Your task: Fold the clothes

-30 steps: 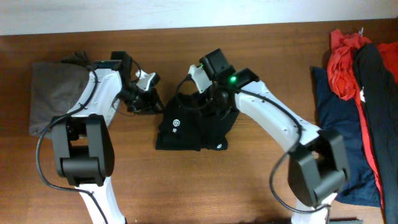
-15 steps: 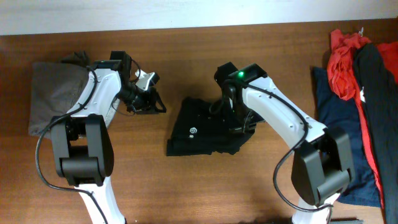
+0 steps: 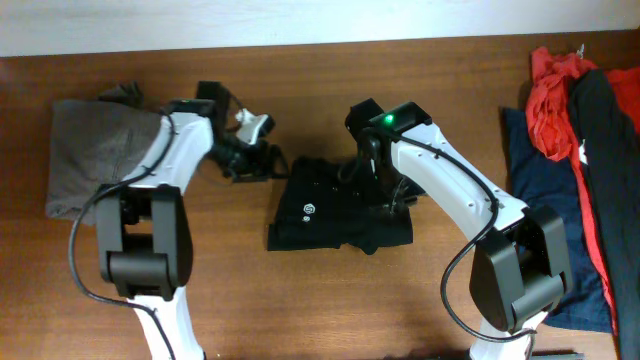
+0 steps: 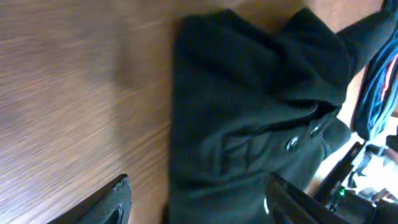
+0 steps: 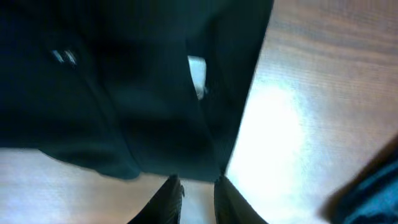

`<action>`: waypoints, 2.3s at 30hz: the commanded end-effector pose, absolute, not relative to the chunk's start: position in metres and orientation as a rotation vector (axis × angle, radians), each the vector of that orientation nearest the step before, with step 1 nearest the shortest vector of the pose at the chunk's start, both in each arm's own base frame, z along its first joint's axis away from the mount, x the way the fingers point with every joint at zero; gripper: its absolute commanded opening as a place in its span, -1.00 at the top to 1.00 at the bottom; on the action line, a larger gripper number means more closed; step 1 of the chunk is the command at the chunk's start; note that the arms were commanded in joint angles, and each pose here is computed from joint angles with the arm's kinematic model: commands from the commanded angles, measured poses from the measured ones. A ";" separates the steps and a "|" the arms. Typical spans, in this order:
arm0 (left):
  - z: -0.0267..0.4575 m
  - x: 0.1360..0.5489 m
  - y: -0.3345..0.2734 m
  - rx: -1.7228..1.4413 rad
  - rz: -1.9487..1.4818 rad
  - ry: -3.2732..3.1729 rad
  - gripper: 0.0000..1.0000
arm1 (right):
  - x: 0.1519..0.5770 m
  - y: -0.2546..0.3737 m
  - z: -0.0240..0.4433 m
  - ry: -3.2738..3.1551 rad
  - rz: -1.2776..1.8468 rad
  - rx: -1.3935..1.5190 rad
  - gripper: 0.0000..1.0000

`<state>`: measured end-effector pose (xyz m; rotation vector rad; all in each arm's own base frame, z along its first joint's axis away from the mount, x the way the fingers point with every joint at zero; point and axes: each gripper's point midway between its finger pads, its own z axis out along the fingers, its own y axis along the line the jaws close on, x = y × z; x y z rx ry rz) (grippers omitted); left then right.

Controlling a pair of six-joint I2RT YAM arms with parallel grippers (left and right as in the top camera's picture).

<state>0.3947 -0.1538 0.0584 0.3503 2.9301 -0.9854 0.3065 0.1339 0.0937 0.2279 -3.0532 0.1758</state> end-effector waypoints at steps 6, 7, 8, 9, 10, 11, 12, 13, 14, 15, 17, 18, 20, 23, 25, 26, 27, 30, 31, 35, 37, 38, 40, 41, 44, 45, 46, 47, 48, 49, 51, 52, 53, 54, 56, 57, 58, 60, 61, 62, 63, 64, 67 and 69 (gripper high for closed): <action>0.022 0.379 -0.194 -0.019 -0.933 3.057 -0.53 | 0.342 0.161 0.089 -3.142 -0.287 0.034 0.70; 0.020 0.376 -0.196 -0.047 -0.934 3.069 -0.54 | 0.348 0.163 0.081 -3.134 -0.374 0.002 0.76; 0.019 0.374 -0.198 -0.052 -0.936 3.075 -0.55 | 0.351 0.165 0.075 -3.127 -0.433 -0.016 0.77; 0.019 0.374 -0.200 -0.047 -0.935 3.076 -0.60 | 0.352 0.166 0.071 -3.120 -0.468 -0.025 0.78; 0.019 0.373 -0.201 -0.042 -0.936 3.076 -0.62 | 0.353 0.168 0.065 -3.107 -0.513 -0.032 0.78; 0.019 0.373 -0.202 -0.035 -0.936 3.074 -0.62 | 0.352 0.172 0.057 -3.094 -0.543 -0.030 0.78; 0.020 0.373 -0.203 -0.029 -0.937 3.071 -0.63 | 0.351 0.174 0.054 -3.088 -0.555 -0.032 0.78; 0.020 0.373 -0.204 -0.025 -0.937 3.073 -0.63 | 0.349 0.175 0.046 -3.076 -0.560 -0.050 0.78; 0.020 0.372 -0.205 -0.019 -0.937 3.074 -0.63 | 0.346 0.176 0.040 -3.063 -0.552 -0.071 0.79; 0.020 0.371 -0.205 -0.015 -0.936 3.075 -0.63 | 0.343 0.176 0.035 -3.048 -0.546 -0.074 0.80; 0.020 0.372 -0.202 -0.032 -0.935 3.081 -0.63 | 0.343 0.175 0.030 -3.046 -0.544 -0.053 0.81; 0.020 0.372 -0.197 -0.050 -0.934 3.085 -0.62 | 0.346 0.178 0.031 -3.069 -0.566 0.059 0.84; 0.023 0.373 -0.185 -0.049 -0.952 3.084 -0.58 | 0.350 0.184 0.037 -3.093 -0.627 0.341 0.92; 0.041 0.378 -0.173 0.021 -1.146 3.001 0.05 | 0.355 0.186 0.055 -3.123 -0.660 0.600 0.92; 0.053 0.381 -0.169 0.056 -1.243 2.936 0.53 | 0.360 0.188 0.069 -3.152 -0.672 0.662 0.92; 0.057 0.383 -0.164 0.087 -1.247 2.911 0.67 | 0.364 0.189 0.080 -3.175 -0.683 0.698 0.92; 0.062 0.385 -0.160 0.132 -1.236 2.886 0.69 | 0.368 0.190 0.089 -3.198 -0.694 0.714 0.92; 0.080 0.387 -0.155 0.293 -1.172 2.804 0.70 | 0.378 0.194 0.110 -3.249 -0.719 0.750 0.91; 0.089 0.387 -0.153 0.367 -1.089 2.785 0.68 | 0.382 0.195 0.114 -3.265 -0.726 0.765 0.92; 0.087 0.370 -0.164 0.653 -0.789 2.821 0.59 | 0.392 0.199 0.109 -3.287 -0.740 0.780 0.91; 0.079 0.356 -0.182 0.791 -0.744 2.825 0.59 | 0.396 0.200 0.099 -3.283 -0.737 0.776 0.91; 0.069 0.346 -0.189 0.867 -0.655 2.850 0.59 | 0.399 0.200 0.084 -3.266 -0.726 0.760 0.92; 0.061 0.338 -0.192 0.893 -0.563 2.886 0.58 | 0.400 0.200 0.067 -3.242 -0.717 0.721 0.92; 0.058 0.336 -0.192 0.870 -0.528 2.910 0.59 | 0.400 0.200 0.060 -3.233 -0.714 0.689 0.92; 0.048 0.328 -0.187 0.767 -0.471 2.991 0.59 | 0.395 0.198 0.034 -3.183 -0.689 0.579 0.92; 0.044 0.324 -0.184 0.716 -0.465 3.021 0.59 | 0.392 0.195 0.030 -3.168 -0.678 0.507 0.92; 0.036 0.322 -0.183 0.674 -0.462 3.038 0.58 | 0.384 0.189 0.024 -3.138 -0.638 0.378 0.92; 0.030 0.322 -0.183 0.656 -0.464 3.030 0.56 | 0.377 0.185 0.022 -3.113 -0.605 0.288 0.92; 0.027 0.323 -0.183 0.648 -0.465 3.025 0.54 | 0.372 0.184 0.021 -3.094 -0.594 0.251 0.92; 0.021 0.325 -0.184 0.643 -0.467 3.007 0.50 | 0.365 0.183 0.021 -3.066 -0.577 0.209 0.92; 0.011 0.331 -0.187 0.642 -0.472 2.959 0.45 | 0.349 0.180 0.020 -3.004 -0.534 0.115 0.92; 0.008 0.336 -0.187 0.638 -0.473 2.942 0.45 | 0.341 0.179 0.020 -2.970 -0.511 0.071 0.92; 0.008 0.342 -0.186 0.626 -0.473 2.922 0.44 | 0.331 0.178 0.021 -2.936 -0.487 0.042 0.92; 0.008 0.349 -0.185 0.610 -0.476 2.900 0.44 | 0.325 0.178 0.021 -2.914 -0.471 0.033 0.92; 0.013 0.368 -0.181 0.538 -0.482 2.852 0.42 | 0.311 0.181 0.022 -2.868 -0.445 0.045 0.92; 0.018 0.383 -0.177 0.468 -0.491 2.820 0.41 | 0.306 0.183 0.023 -2.855 -0.439 0.057 0.92; 0.025 0.395 -0.177 0.429 -0.520 2.778 0.41 | 0.303 0.186 0.024 -2.849 -0.436 0.071 0.92; 0.046 0.418 -0.182 0.398 -0.637 2.681 0.41 | 0.304 0.191 0.026 -2.861 -0.443 0.094 0.92; 0.054 0.425 -0.183 0.395 -0.667 2.654 0.41 | 0.305 0.192 0.027 -2.870 -0.451 0.099 0.92; 0.064 0.433 -0.181 0.387 -0.676 2.629 0.40 | 0.310 0.195 0.031 -2.892 -0.477 0.122 0.91; 0.078 0.442 -0.178 0.374 -0.671 2.618 0.32 | 0.317 0.202 0.041 -2.926 -0.555 0.203 0.92; 0.085 0.444 -0.176 0.368 -0.670 2.618 0.25 | 0.320 0.205 0.046 -2.936 -0.592 0.246 0.92; 0.115 0.437 -0.167 0.331 -0.670 2.705 -0.15 | 0.331 0.218 0.083 -3.001 -0.743 0.524 0.91; 0.123 0.421 -0.159 0.298 -0.672 2.800 -0.19 | 0.333 0.220 0.093 -3.021 -0.762 0.606 0.91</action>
